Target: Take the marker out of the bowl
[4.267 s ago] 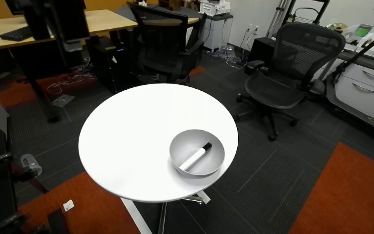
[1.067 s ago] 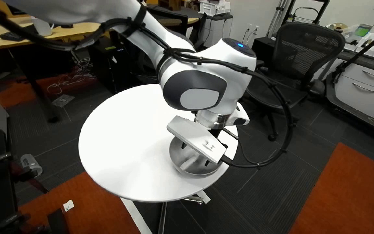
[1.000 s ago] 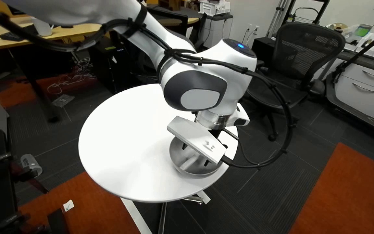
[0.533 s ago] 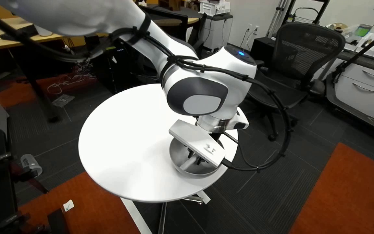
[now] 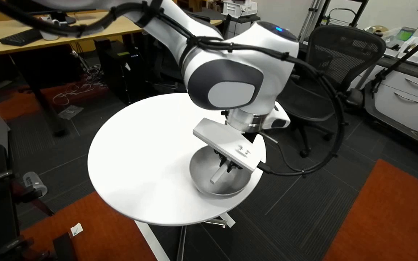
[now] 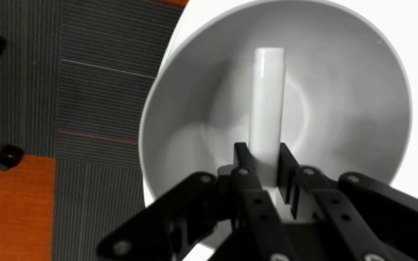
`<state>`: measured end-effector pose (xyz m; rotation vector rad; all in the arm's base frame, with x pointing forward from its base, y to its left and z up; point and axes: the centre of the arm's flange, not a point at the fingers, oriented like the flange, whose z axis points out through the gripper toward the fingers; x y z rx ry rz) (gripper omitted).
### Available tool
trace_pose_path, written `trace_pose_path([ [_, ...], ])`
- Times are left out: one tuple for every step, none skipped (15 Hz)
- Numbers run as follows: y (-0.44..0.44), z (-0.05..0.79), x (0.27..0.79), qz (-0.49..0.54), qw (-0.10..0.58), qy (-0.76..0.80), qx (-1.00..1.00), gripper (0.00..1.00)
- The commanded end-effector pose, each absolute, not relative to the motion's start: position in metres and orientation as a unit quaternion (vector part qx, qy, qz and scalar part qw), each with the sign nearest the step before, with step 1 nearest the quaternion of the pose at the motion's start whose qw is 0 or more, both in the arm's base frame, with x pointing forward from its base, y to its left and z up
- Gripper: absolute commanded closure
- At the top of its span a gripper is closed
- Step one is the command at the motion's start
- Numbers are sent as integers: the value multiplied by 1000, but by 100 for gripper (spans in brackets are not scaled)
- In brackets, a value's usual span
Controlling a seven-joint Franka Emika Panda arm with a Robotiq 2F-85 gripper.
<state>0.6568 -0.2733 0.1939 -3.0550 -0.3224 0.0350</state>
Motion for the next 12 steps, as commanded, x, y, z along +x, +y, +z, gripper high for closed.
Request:
trace_pose_path([
  [-242,260,637,-4,27,-108,-994,95],
  [-232,274,637,-9,28,-117,-993,95],
  [-214,288,635,-5,32,-137,-990,95],
  [-203,299,633,-5,34,-148,-988,95],
  [-180,308,628,0,40,-170,-985,95],
  [-163,318,622,4,48,-189,-981,95],
  [-141,326,616,9,56,-212,-976,95],
  [-120,334,610,14,66,-236,-969,95],
  [-98,341,602,18,77,-266,-961,95],
  [-78,348,594,22,84,-293,-952,95],
  [-62,354,584,31,85,-318,-944,95],
  [-50,355,575,38,86,-327,-940,95],
])
